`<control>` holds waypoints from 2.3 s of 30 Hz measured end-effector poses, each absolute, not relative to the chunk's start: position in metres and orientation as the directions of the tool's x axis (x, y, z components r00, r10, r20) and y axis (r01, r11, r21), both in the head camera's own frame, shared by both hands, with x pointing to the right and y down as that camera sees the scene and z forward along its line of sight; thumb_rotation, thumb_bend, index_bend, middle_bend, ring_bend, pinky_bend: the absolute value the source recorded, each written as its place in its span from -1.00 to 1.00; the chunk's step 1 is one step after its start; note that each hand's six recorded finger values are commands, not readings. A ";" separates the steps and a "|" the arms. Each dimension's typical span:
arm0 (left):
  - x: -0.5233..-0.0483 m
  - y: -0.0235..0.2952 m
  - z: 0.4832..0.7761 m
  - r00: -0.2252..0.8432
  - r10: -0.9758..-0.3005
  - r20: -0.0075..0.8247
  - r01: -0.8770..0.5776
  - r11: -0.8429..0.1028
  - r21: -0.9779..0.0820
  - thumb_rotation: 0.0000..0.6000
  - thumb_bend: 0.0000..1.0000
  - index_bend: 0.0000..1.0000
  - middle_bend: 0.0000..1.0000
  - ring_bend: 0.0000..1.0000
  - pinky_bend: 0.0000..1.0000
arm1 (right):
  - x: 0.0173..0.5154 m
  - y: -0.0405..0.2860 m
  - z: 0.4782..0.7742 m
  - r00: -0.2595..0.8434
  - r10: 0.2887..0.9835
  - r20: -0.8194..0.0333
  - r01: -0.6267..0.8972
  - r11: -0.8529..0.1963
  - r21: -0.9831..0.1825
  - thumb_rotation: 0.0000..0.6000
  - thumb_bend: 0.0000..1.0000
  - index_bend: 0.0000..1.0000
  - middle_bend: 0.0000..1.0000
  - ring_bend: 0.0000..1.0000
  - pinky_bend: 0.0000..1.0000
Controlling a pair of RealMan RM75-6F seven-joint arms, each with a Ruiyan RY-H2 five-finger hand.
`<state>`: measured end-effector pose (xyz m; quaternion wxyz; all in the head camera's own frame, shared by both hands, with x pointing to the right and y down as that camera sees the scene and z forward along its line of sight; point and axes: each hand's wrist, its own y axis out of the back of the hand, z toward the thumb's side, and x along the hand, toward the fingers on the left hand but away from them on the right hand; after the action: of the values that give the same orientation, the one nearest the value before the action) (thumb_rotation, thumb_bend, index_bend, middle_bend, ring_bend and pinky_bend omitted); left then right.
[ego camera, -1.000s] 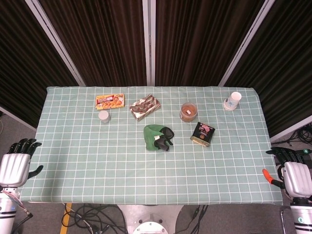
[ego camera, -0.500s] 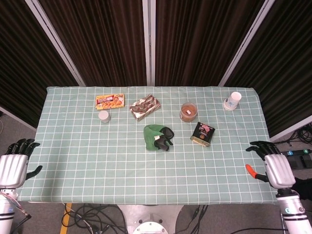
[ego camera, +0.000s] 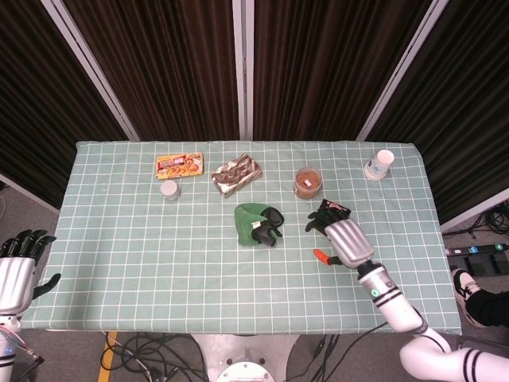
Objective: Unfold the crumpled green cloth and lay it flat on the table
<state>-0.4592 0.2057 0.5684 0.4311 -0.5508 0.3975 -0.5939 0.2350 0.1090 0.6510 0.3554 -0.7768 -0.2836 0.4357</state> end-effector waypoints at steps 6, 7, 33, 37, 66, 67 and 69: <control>-0.463 0.205 0.566 -0.031 -0.950 0.309 0.079 -0.311 -0.947 1.00 -0.93 -0.47 -0.51 -0.66 -0.53 | 0.184 0.087 0.684 0.493 0.732 -0.471 0.110 -0.589 -0.801 1.00 -0.61 -0.24 -0.58 -0.75 -0.70; -0.464 0.205 0.566 -0.032 -0.950 0.309 0.080 -0.311 -0.947 1.00 -0.93 -0.47 -0.51 -0.66 -0.53 | 0.175 0.083 0.689 0.496 0.731 -0.469 0.103 -0.586 -0.804 1.00 -0.61 -0.24 -0.58 -0.76 -0.70; -0.454 0.183 0.569 -0.001 -0.953 0.304 -0.086 -0.303 -0.949 1.00 -0.93 -0.43 -0.51 -0.66 -0.45 | 0.079 0.037 0.732 0.492 0.755 -0.434 0.074 -0.533 -0.843 1.00 -0.06 0.67 -0.33 -0.63 -0.61; -0.432 0.152 0.572 0.061 -0.959 0.276 -0.196 -0.282 -0.939 1.00 -0.93 -0.37 -0.51 -0.66 -0.44 | 0.067 0.025 0.712 0.504 0.772 -0.387 0.104 -0.500 -0.860 1.00 -0.05 0.68 -0.33 -0.63 -0.61; -0.265 0.074 0.706 0.188 -0.828 0.529 -0.425 -0.554 -0.716 0.11 -1.00 -0.30 -0.51 -0.66 -0.33 | 0.008 -0.024 0.642 0.407 0.864 -0.298 -0.007 -0.323 -0.946 1.00 -0.05 0.68 -0.38 -0.68 -0.61; -0.263 0.074 0.708 0.187 -0.828 0.529 -0.419 -0.554 -0.719 0.11 -1.00 -0.30 -0.51 -0.66 -0.33 | 0.006 -0.024 0.643 0.403 0.865 -0.300 -0.007 -0.324 -0.946 1.00 -0.05 0.68 -0.38 -0.68 -0.61; -0.260 0.073 0.713 0.184 -0.828 0.530 -0.396 -0.556 -0.731 0.12 -1.00 -0.30 -0.51 -0.66 -0.33 | 0.004 -0.024 0.644 0.398 0.866 -0.304 -0.001 -0.331 -0.944 1.00 -0.05 0.68 -0.38 -0.68 -0.61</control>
<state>-0.2597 0.0733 0.7132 0.2227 -0.7365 0.4154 -0.4852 0.0039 -0.0241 0.6444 0.4838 -0.6817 -0.3170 0.4479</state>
